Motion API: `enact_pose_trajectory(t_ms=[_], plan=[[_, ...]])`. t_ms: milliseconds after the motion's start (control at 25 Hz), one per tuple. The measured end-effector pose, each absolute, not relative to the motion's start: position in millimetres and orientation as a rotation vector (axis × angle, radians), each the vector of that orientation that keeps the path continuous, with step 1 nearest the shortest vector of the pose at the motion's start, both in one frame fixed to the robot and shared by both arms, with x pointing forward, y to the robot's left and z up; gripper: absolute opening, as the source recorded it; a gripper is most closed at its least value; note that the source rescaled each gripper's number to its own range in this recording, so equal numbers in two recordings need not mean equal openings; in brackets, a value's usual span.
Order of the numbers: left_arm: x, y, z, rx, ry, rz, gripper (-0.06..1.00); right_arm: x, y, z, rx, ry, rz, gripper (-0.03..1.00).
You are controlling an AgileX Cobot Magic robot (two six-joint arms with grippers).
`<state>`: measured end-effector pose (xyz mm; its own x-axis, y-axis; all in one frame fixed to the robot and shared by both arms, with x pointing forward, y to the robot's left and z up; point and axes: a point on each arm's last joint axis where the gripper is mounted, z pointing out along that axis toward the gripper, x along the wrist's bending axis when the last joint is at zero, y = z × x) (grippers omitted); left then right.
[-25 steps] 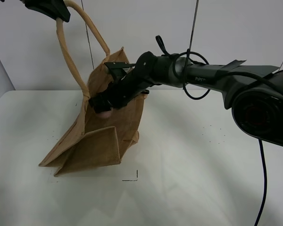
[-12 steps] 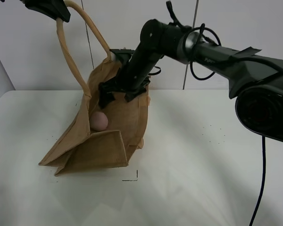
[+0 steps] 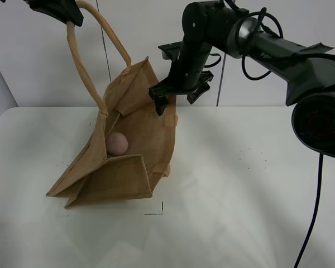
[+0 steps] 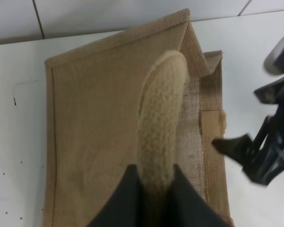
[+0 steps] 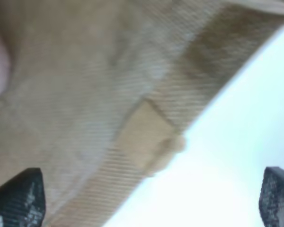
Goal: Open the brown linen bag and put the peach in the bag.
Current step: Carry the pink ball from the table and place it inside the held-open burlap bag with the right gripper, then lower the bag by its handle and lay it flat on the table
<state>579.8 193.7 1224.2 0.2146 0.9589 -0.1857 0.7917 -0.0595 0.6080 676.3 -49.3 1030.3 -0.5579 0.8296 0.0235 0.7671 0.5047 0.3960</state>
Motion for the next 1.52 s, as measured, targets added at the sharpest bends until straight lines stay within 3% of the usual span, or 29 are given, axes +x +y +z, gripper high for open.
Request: enact_pose_trajectory(t_ms=[240, 480, 680, 1120, 1520], plan=[[580, 194, 1224, 1.89, 1.617, 0.357, 0.0, 711, -124, 1030, 1.571, 2.431, 0.52, 1.0], [580, 194, 1224, 1.89, 1.617, 0.357, 0.0, 739, -234, 1030, 1.807, 2.216, 0.472, 1.0], [580, 194, 1224, 1.89, 1.617, 0.357, 0.0, 743, -289, 1030, 1.926, 2.104, 0.465, 1.0], [580, 194, 1224, 1.89, 1.617, 0.358, 0.0, 715, -291, 1062, 1.936, 2.095, 0.492, 1.0], [580, 194, 1224, 1.89, 1.617, 0.358, 0.0, 570, -291, 1072, 2.064, 2.214, 0.309, 1.0]])
